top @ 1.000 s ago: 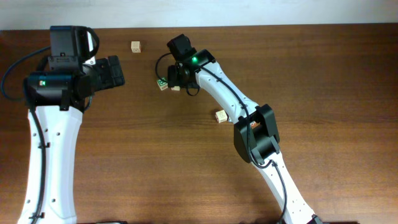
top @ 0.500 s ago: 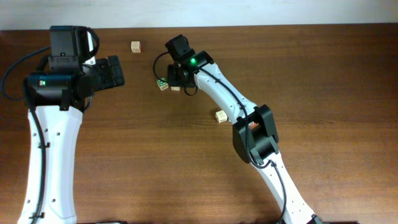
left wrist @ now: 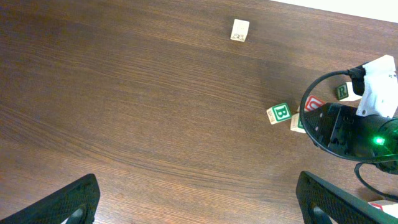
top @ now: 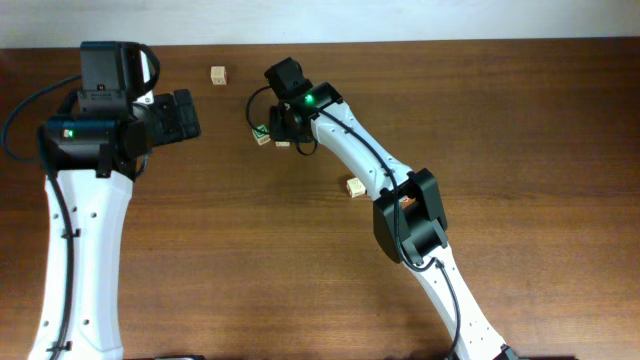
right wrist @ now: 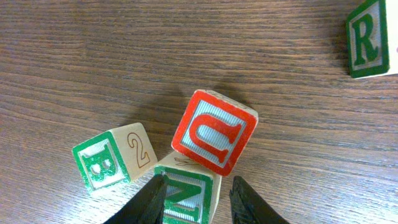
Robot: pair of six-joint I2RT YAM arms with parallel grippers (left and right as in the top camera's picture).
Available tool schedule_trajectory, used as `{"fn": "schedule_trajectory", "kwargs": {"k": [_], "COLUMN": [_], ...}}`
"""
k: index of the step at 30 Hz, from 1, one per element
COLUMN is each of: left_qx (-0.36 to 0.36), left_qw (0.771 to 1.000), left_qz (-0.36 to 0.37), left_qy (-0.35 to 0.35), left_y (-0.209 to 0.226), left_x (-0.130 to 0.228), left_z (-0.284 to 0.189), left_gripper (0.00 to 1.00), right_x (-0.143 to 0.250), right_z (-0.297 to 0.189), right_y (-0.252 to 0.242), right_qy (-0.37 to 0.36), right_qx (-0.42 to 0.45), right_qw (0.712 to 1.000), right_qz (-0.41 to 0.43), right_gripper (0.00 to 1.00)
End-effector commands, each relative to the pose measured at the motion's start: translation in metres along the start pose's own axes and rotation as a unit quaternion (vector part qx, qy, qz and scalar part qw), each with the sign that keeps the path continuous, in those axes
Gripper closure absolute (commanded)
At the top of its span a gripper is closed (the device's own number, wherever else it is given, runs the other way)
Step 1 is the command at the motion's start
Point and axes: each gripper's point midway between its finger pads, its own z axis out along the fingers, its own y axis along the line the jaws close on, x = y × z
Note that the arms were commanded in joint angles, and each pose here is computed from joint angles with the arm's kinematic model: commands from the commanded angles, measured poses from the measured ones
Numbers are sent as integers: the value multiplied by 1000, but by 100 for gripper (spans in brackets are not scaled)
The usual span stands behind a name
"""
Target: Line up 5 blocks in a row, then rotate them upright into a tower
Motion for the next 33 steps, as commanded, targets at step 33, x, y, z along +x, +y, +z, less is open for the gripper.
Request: {"fn": "schedule_trajectory", "kwargs": {"k": [33], "left_qx": [-6], "left_qw": [1000], "left_qz": [-9], "left_qy": [-5], "left_y": [3], "left_x": [-5], "left_z": [-1], "left_gripper": [1], "right_x": [90], "right_z": [-23], "right_y": [-116], "right_qy": [221], "right_qx": [158], "right_qw": [960], "right_qz": [64], "right_gripper": [69]}}
